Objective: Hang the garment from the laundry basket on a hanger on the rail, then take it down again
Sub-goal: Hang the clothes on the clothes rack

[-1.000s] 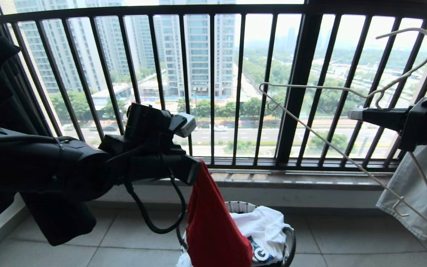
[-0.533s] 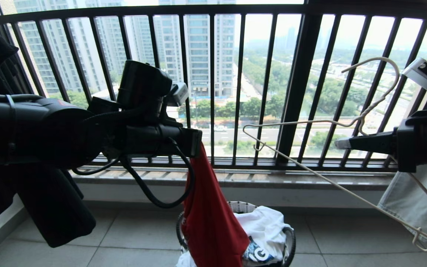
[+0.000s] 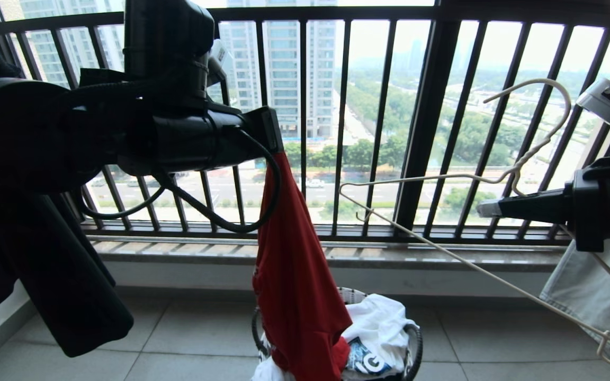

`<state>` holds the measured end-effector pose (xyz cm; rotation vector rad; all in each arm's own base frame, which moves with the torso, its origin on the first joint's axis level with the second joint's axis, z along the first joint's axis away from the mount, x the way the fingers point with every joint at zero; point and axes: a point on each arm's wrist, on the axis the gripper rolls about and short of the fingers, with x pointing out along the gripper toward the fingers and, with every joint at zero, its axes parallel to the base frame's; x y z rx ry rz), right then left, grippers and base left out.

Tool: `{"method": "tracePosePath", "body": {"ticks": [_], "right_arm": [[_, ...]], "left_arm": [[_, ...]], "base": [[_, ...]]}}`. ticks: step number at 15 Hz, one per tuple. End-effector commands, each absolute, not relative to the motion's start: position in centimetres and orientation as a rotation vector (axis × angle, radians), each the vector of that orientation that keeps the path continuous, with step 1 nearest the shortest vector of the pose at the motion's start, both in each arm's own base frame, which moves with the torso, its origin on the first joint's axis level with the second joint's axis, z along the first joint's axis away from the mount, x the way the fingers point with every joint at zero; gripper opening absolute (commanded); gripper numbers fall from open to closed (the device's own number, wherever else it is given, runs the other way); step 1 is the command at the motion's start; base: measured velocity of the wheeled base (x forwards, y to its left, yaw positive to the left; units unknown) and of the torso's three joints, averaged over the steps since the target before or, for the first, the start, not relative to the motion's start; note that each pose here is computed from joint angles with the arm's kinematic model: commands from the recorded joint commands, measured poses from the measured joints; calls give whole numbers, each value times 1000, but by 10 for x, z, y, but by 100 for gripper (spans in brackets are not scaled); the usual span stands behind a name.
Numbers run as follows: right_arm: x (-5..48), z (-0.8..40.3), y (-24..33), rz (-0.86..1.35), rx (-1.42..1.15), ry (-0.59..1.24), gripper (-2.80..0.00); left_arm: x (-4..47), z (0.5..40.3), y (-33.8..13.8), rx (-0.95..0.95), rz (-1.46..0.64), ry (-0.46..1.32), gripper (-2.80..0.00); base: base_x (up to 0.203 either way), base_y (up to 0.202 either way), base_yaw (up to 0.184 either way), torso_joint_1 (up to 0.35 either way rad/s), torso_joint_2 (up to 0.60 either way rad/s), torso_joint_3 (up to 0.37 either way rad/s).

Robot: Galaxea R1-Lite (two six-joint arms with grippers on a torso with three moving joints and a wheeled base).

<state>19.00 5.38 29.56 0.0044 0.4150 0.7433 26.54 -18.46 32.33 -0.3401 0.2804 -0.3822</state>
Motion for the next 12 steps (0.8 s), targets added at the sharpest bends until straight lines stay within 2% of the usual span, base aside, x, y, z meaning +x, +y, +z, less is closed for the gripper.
{"method": "tracePosePath", "body": {"ticks": [1, 3, 6, 12], "right_arm": [[184, 300, 53, 747, 1, 396, -280], [184, 301, 52, 742, 2, 388, -280], [185, 305, 48, 719, 4, 373, -280], [175, 316, 38, 669, 1, 317, -280]], "left_arm": [[265, 338, -184, -416, -331, 228, -280], [262, 347, -183, -473, -319, 201, -280], [265, 350, -196, -478, -188, 150, -280], [260, 368, -209, -495, -204, 98, -280]], "base": [[0, 0, 0, 0, 0, 0], [0, 0, 0, 0, 0, 0], [0, 0, 0, 0, 0, 0], [0, 0, 0, 0, 0, 0]]}}
